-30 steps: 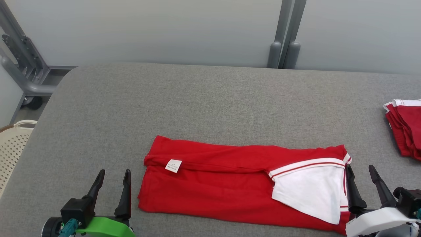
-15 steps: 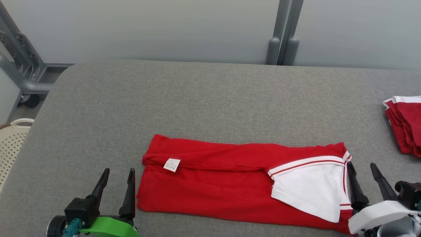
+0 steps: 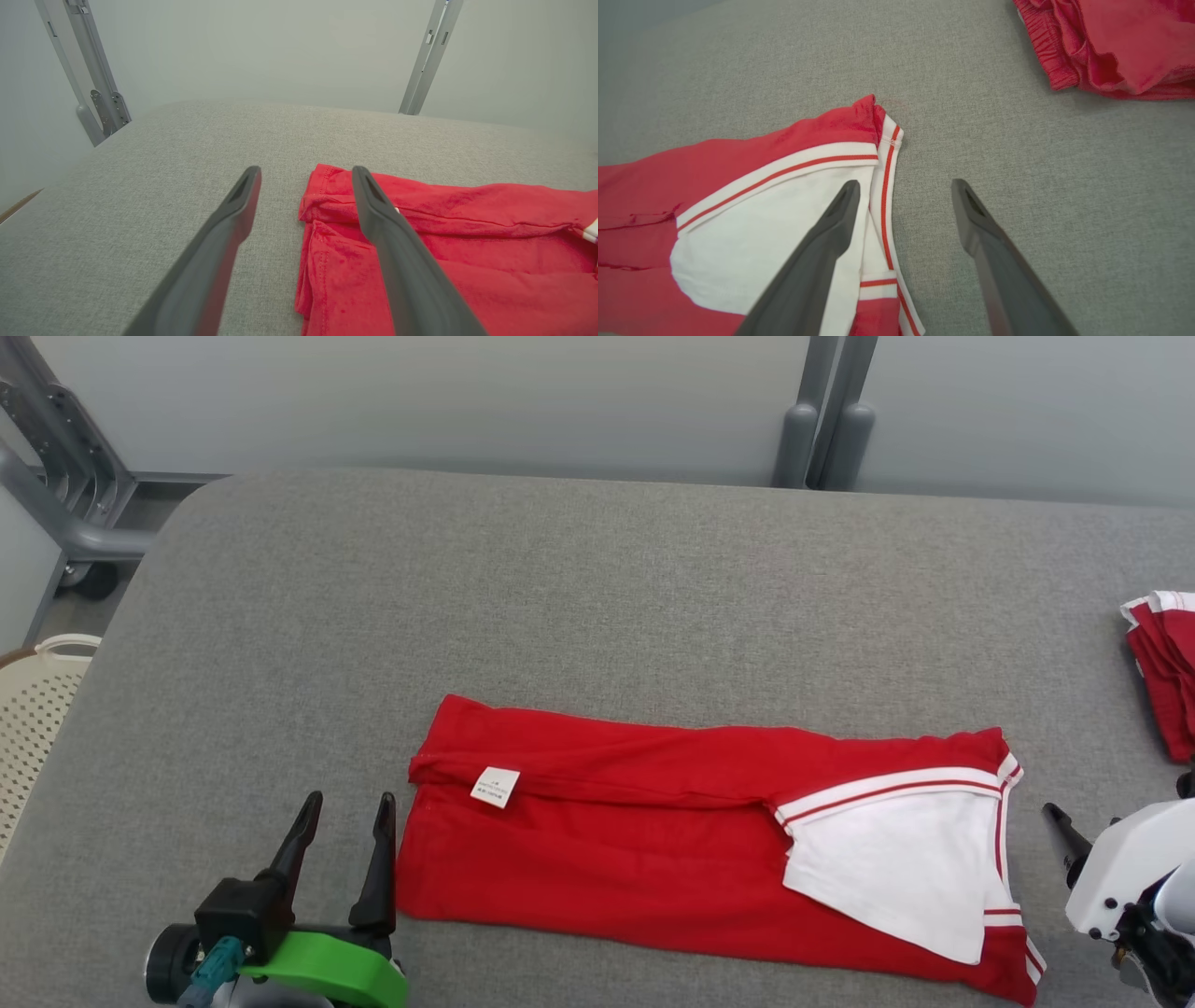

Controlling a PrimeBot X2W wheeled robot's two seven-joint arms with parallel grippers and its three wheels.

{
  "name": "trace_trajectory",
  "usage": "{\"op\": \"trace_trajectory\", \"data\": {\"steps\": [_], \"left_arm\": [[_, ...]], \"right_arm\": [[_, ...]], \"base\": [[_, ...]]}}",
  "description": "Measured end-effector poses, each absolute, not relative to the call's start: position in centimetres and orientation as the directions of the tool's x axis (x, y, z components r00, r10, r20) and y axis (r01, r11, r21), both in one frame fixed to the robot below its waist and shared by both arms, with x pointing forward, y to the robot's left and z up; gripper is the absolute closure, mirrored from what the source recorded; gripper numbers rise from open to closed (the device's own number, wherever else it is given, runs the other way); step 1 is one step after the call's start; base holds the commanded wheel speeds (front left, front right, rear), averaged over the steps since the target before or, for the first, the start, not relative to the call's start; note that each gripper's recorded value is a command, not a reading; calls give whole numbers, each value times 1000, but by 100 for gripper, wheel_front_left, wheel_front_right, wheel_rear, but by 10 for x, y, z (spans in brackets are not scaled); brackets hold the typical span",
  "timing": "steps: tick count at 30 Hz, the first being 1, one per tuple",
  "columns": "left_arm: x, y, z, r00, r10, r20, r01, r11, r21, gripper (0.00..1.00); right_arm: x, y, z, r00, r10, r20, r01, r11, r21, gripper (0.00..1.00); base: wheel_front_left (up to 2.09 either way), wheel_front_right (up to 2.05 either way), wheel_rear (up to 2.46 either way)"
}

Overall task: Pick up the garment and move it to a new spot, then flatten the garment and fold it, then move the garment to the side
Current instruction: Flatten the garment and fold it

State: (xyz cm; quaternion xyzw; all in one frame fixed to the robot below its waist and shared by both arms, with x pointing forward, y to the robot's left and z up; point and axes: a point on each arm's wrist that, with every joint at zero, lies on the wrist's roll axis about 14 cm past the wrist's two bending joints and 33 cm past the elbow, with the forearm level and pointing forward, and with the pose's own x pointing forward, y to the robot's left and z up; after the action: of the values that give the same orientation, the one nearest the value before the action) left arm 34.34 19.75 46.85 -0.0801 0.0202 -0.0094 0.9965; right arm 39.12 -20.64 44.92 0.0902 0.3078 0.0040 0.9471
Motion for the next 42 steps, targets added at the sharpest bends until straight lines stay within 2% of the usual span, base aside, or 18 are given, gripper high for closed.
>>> {"op": "trace_trajectory", "data": {"steps": [7, 9, 15, 23, 33, 34, 35, 36, 42], "left_arm": [[346, 200, 465, 999, -8, -50, 0, 987, -161, 0], [346, 203, 464, 998, -1, -55, -7, 987, -159, 0], [344, 207, 462, 998, 13, -63, -23, 987, -159, 0], [344, 209, 460, 997, 23, -71, -33, 987, -157, 0], [346, 213, 458, 996, 33, -79, -45, 987, -153, 0], [347, 214, 459, 996, 35, -77, -47, 987, -153, 0], [347, 214, 459, 996, 38, -76, -49, 987, -154, 0], [347, 215, 460, 996, 39, -76, -50, 987, -153, 0], [348, 216, 461, 997, 41, -72, -51, 987, -154, 0]], "right_arm": [[398, -188, 434, 706, 113, -699, 11, 985, 171, 0], [394, -182, 423, 656, 132, -743, 3, 984, 178, 0], [384, -177, 407, 571, 130, -810, -16, 989, 147, 0], [380, -179, 391, 517, 105, -850, -12, 993, 115, 0], [384, -158, 370, 437, 165, -884, -55, 986, 157, 0], [385, -156, 370, 436, 168, -884, -59, 986, 158, 17], [385, -155, 370, 435, 171, -884, -62, 985, 159, 67], [386, -154, 370, 437, 172, -883, -65, 985, 159, 100], [395, -155, 380, 491, 166, -855, -58, 986, 158, 100]], "base": [[0, 0, 0], [0, 0, 0], [0, 0, 0], [0, 0, 0], [0, 0, 0], [0, 0, 0], [0, 0, 0], [0, 0, 0], [0, 0, 0]]}}
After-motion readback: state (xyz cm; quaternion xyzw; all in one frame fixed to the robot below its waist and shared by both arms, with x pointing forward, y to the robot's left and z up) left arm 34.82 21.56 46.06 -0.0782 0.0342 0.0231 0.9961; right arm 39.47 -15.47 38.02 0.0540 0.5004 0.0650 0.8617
